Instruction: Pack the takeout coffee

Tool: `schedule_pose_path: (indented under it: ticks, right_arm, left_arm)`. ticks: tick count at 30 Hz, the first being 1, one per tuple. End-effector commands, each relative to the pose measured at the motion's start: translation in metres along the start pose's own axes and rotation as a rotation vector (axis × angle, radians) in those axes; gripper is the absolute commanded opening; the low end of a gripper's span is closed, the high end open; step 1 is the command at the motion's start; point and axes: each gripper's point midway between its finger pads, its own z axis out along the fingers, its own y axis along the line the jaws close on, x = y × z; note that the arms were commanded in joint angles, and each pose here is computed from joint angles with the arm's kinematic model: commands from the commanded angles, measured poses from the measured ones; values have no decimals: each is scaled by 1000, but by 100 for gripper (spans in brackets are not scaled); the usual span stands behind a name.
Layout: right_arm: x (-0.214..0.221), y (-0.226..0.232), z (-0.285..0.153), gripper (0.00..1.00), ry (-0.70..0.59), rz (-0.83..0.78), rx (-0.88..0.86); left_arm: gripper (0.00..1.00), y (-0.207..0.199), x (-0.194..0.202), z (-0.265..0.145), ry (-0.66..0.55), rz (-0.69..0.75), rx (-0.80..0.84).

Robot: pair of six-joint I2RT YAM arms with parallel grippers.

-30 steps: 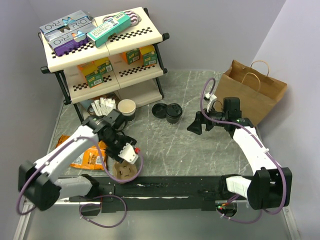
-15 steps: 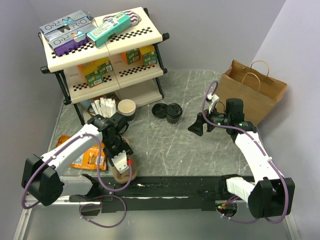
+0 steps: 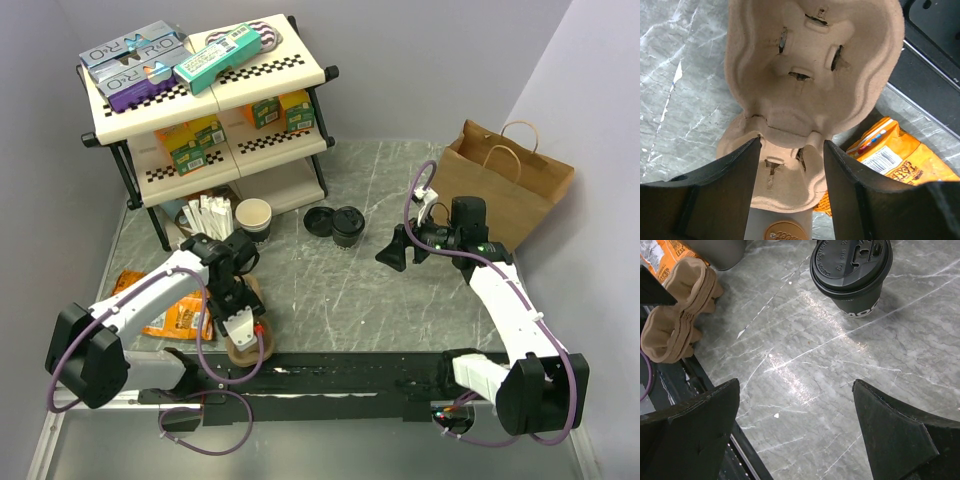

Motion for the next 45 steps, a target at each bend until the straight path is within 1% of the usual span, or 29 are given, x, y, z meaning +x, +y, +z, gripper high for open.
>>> schedule_pose_path:
  ticks: [1, 8, 19, 26, 35, 37, 40, 45]
  right_arm:
    - [-8, 3, 0, 100, -26, -20, -8]
    - [-5, 4, -1, 100, -22, -20, -5]
    - [0, 4, -3, 100, -23, -17, 4]
    - [1, 3, -4, 100, -23, -12, 6]
    - [3, 3, -3, 100, -21, -7, 5]
    - [4, 2, -2, 100, -21, -3, 7]
    - [5, 2, -2, 100, -20, -2, 5]
    - [5, 1, -2, 100, -18, 2, 9]
  left_arm:
    - [59, 13, -8, 4, -30, 254, -11]
    - [58, 18, -8, 1, -34, 269, -3]
    - [55, 24, -6, 6, -29, 331, -2]
    - [55, 20, -8, 9, -37, 357, 14]
    - [52, 22, -13, 11, -53, 385, -3]
    - [52, 21, -13, 11, -55, 388, 0]
    - [55, 19, -17, 12, -73, 396, -1]
    - [55, 18, -18, 15, -77, 419, -4]
